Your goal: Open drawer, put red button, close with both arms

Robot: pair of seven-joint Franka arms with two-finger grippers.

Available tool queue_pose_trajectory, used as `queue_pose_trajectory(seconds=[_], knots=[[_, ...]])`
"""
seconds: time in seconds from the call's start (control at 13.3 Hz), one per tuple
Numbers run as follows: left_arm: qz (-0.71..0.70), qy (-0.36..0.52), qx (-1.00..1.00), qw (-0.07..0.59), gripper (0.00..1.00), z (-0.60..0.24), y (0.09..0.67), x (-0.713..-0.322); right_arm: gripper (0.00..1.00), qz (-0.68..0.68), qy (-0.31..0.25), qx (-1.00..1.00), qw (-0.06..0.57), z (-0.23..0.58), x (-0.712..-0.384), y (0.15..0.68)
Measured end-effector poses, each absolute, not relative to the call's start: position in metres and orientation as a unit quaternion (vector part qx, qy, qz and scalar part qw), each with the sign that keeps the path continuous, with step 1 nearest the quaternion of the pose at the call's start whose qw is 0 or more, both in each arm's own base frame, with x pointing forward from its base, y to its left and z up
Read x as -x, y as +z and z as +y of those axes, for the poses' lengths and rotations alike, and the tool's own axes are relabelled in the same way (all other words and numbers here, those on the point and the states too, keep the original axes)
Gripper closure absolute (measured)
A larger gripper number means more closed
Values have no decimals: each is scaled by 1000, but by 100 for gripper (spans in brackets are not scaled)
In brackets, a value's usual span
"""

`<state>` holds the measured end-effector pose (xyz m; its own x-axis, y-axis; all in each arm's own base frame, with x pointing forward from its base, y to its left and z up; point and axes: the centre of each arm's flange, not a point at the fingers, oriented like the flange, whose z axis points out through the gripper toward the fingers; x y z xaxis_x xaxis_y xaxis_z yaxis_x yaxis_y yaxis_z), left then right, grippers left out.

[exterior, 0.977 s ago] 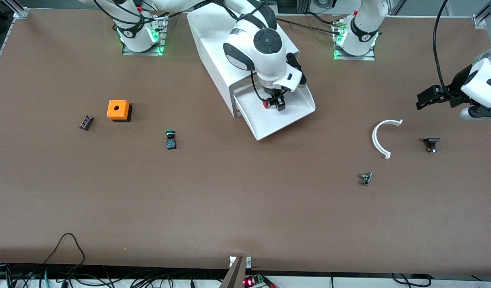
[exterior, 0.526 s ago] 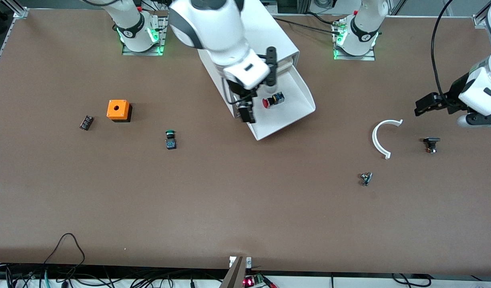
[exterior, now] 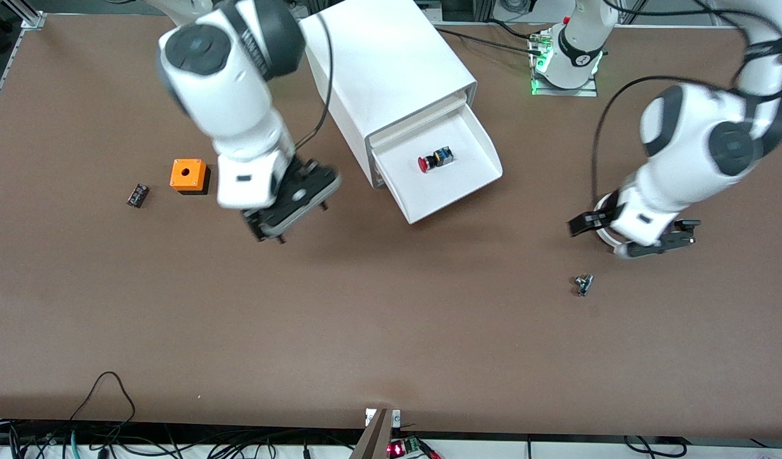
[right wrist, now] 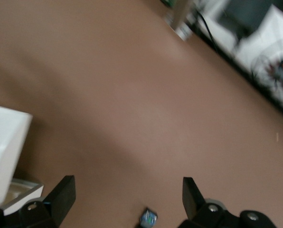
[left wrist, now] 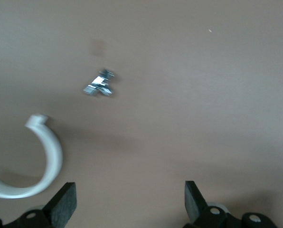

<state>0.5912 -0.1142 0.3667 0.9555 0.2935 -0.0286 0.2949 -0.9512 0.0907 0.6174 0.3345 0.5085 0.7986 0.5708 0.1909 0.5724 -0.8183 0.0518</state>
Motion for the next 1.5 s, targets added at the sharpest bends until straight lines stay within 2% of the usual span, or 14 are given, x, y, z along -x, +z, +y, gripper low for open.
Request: queue_pose_trajectory(seconds=[0.23,0.38,0.75,0.98,1.5], knots=[[208,12,-976,67,0,-175,310,-558,0,-85,-14,996,-16,291,-619,471],[233,7,-970,72,0,-210,296,-535,0,-5,32,998,-49,262,-614,472],[197,-22,-977,75,0,-281,285,-483,0,128,9,990,-59,101,-633,540],[145,-37,-986,74,0,-325,284,-442,0,141,14,989,-34,19,-618,558],[69,-68,-994,52,0,-377,291,-379,0,19,31,999,-23,-12,-589,562]])
